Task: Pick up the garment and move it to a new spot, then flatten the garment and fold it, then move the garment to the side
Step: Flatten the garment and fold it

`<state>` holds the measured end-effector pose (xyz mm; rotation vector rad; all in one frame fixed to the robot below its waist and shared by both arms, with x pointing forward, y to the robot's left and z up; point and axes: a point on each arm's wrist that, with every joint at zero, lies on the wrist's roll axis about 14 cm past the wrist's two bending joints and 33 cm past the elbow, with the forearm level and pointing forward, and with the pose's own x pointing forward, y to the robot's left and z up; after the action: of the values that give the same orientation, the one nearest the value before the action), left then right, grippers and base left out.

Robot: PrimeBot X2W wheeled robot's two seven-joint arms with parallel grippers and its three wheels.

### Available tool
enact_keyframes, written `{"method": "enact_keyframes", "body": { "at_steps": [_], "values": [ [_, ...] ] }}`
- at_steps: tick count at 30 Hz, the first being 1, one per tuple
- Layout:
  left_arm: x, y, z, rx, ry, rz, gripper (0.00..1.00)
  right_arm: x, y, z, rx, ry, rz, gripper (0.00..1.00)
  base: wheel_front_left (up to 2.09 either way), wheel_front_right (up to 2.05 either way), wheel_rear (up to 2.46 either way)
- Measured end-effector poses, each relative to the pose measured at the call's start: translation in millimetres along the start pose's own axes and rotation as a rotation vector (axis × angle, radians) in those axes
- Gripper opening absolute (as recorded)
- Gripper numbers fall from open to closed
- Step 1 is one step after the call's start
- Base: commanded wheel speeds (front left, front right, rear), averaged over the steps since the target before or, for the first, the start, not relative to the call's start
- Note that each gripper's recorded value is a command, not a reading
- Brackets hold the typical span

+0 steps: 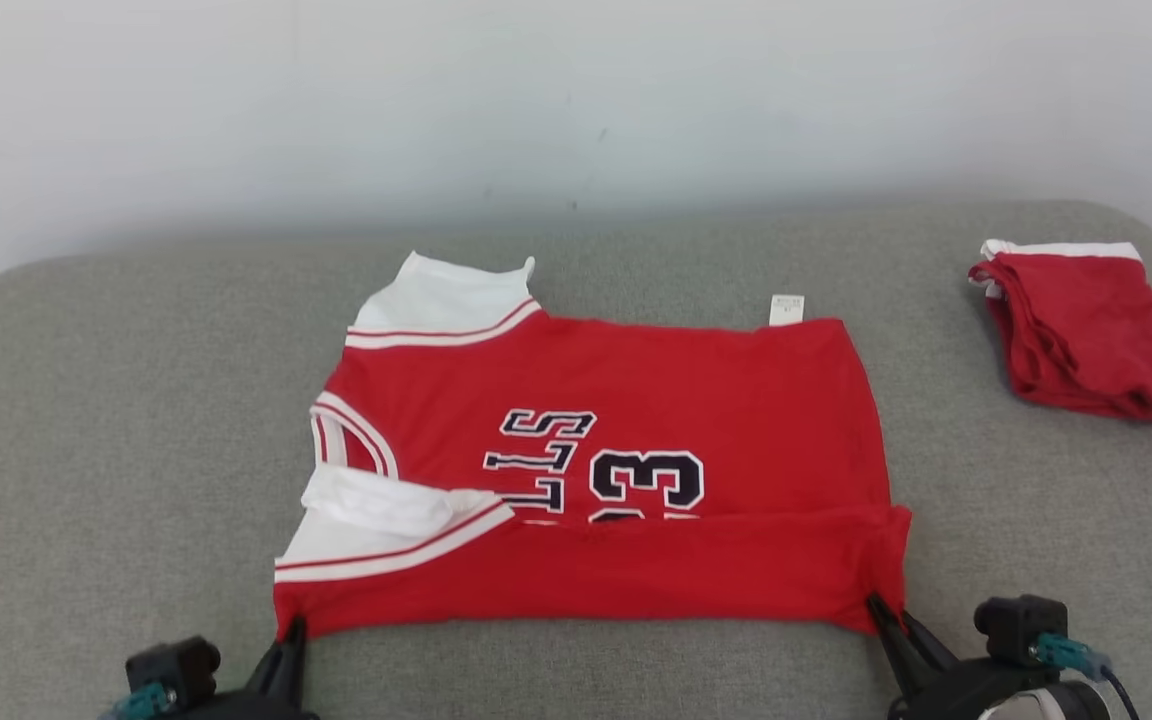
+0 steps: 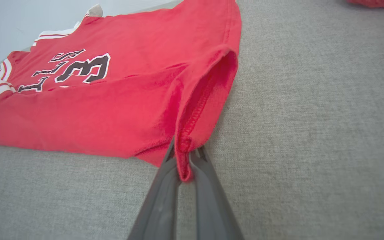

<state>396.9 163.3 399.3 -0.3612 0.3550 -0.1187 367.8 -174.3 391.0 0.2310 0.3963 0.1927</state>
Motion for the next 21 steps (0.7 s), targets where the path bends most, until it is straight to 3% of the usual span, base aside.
{"method": "enact_keyframes", "body": {
  "at_steps": [7, 21],
  "values": [
    [-28, -5, -2, -0.068, -0.057, -0.002, 0.0, -23, -6, 4, 0.003, -0.041, -0.006, 0.0, 0.0, 0.0, 0.0],
    [-77, -5, -31, -0.125, -0.075, 0.058, 0.0, -40, -7, -17, 0.006, 0.029, 0.01, 0.0, 0.0, 0.0, 0.0]
  ]
}}
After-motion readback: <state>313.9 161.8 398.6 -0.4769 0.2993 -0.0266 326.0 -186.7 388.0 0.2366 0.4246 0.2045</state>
